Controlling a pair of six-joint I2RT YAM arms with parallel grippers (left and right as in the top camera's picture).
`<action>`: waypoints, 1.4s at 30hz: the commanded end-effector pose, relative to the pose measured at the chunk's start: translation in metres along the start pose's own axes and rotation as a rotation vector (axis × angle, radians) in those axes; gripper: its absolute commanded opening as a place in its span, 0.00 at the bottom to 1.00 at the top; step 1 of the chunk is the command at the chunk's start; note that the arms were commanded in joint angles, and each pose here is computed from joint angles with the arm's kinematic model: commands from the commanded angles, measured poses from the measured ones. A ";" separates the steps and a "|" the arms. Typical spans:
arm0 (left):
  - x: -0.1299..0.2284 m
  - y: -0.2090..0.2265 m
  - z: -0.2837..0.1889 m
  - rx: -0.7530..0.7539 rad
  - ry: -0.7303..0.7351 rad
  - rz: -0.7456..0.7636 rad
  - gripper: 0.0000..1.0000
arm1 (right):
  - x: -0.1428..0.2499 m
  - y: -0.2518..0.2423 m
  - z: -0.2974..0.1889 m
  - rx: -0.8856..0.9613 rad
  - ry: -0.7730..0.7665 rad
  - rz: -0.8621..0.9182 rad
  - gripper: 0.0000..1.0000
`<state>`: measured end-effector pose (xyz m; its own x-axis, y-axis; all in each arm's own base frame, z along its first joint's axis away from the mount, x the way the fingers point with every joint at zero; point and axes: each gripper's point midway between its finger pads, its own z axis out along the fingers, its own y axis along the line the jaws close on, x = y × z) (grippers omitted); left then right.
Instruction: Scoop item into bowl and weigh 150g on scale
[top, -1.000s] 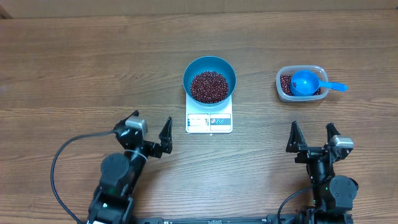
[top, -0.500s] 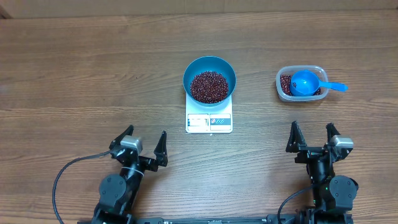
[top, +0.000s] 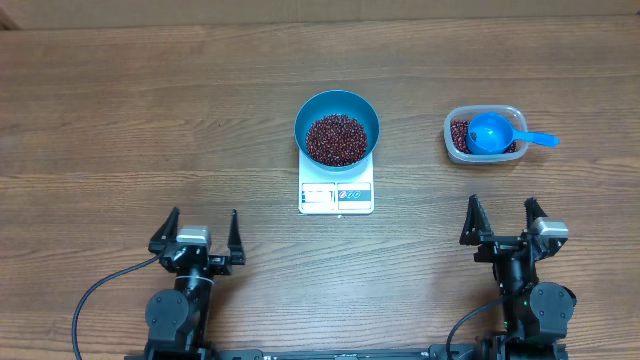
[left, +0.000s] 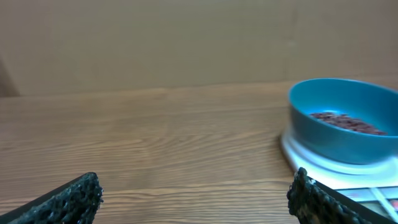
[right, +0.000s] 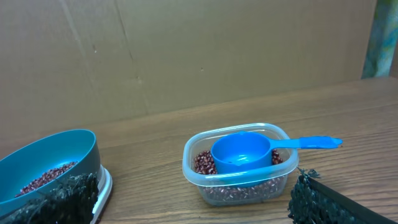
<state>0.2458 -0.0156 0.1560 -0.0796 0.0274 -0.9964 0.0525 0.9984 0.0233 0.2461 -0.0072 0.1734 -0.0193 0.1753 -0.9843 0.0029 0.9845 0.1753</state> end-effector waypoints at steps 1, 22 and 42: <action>0.000 0.013 0.000 -0.054 -0.004 0.051 0.99 | 0.002 -0.001 0.000 0.000 -0.002 0.002 1.00; 0.000 0.016 0.000 -0.060 -0.003 0.049 0.99 | 0.002 -0.001 0.000 0.000 -0.002 0.002 1.00; 0.000 0.016 0.000 -0.060 -0.003 0.049 1.00 | 0.002 -0.001 0.000 0.000 -0.003 0.002 1.00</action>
<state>0.2463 -0.0009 0.1561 -0.0809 0.0586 -0.9950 -0.0033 0.9982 0.0591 0.2461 -0.0071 0.1734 -0.0193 0.1753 -0.9843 0.0025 0.9845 0.1753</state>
